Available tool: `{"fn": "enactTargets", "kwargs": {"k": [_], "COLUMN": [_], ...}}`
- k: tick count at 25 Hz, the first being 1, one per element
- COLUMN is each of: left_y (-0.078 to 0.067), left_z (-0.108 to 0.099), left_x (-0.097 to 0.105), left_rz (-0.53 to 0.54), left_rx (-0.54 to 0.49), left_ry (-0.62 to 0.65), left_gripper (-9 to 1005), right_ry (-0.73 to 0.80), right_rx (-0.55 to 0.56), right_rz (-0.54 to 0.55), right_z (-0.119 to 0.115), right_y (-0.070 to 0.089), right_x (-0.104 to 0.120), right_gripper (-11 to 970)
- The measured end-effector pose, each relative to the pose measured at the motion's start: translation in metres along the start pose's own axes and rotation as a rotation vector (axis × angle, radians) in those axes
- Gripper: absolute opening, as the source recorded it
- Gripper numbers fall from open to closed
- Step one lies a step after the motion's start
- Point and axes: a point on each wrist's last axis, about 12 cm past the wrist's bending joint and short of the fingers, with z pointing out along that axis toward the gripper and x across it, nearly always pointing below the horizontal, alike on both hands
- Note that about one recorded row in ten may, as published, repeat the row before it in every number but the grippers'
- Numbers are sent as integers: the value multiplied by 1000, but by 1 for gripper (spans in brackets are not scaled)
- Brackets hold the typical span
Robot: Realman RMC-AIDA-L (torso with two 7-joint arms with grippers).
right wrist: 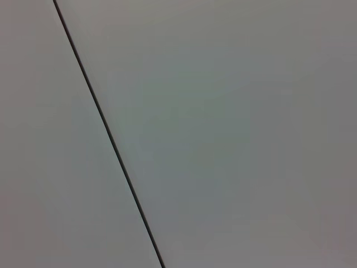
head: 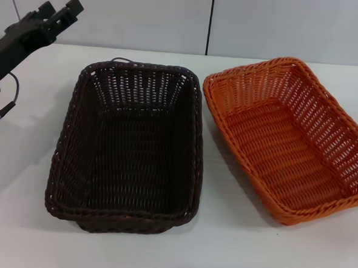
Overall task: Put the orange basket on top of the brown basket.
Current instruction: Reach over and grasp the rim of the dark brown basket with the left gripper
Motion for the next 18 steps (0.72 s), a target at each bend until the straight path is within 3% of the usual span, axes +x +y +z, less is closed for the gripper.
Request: {"fn": "enactTargets", "kwargs": {"k": [18], "left_y": [3], "left_z": [-3], "left_x": [-2], "left_rz": [-15], "left_rx": [-18], "left_ry": [-14], "left_gripper": [831], "right_ry": [-1], "right_rx": [-2], "right_rz": [2], "right_z": [1], "right_y": [1], "right_x": [0], "right_gripper": [726]}}
